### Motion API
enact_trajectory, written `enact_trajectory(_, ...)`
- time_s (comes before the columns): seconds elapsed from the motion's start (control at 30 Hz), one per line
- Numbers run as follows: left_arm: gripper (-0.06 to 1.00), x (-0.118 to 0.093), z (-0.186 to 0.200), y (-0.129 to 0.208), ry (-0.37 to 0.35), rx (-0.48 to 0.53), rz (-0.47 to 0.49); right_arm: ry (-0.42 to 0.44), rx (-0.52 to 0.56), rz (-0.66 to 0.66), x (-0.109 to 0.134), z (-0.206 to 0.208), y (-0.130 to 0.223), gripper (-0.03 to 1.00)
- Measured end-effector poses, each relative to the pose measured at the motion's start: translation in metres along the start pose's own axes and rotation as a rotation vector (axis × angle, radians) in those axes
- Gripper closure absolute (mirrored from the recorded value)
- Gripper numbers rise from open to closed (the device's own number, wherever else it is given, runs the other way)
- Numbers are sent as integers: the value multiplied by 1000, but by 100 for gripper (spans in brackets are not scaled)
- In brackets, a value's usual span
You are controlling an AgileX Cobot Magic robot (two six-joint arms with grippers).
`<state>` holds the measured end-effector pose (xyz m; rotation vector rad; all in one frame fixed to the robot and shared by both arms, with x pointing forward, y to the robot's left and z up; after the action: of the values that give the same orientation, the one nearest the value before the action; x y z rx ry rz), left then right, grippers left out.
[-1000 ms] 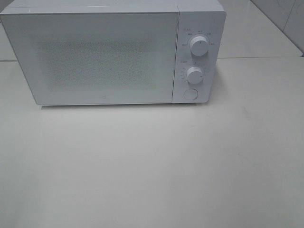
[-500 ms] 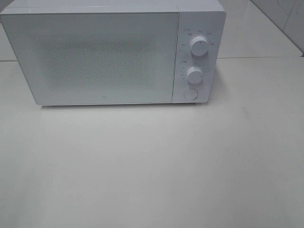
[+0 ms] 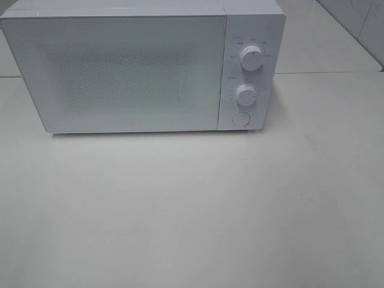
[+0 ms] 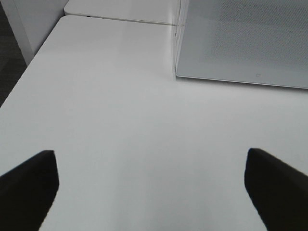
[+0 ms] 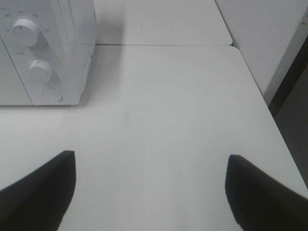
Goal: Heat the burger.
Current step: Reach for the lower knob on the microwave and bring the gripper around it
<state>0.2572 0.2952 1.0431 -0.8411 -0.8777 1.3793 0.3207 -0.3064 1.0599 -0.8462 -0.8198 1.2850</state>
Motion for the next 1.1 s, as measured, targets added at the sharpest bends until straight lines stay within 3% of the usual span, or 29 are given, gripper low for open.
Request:
enact_trajectory(0.83, -2, 0, 0, 0, 0, 0, 0, -36, -68, 7, 10, -101, -22, 20)
enact_trajectory(1.1, -2, 0, 0, 0, 0, 0, 0, -59, -164, -11, 14, -132, -34, 20)
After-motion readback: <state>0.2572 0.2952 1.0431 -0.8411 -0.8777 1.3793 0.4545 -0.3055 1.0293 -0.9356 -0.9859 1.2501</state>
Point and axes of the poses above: a point on each arm's last joint axis where the gripper is mounted, z pointing back along that axis away from the gripper, x along the wrist's bending axis when the last joint is at zero, y = z × x, the point moved 3 cm from there along -z, pointing out along that axis toward the gripper, and after that the axes turned 5 degrees about -z, right-handed, at the moved point
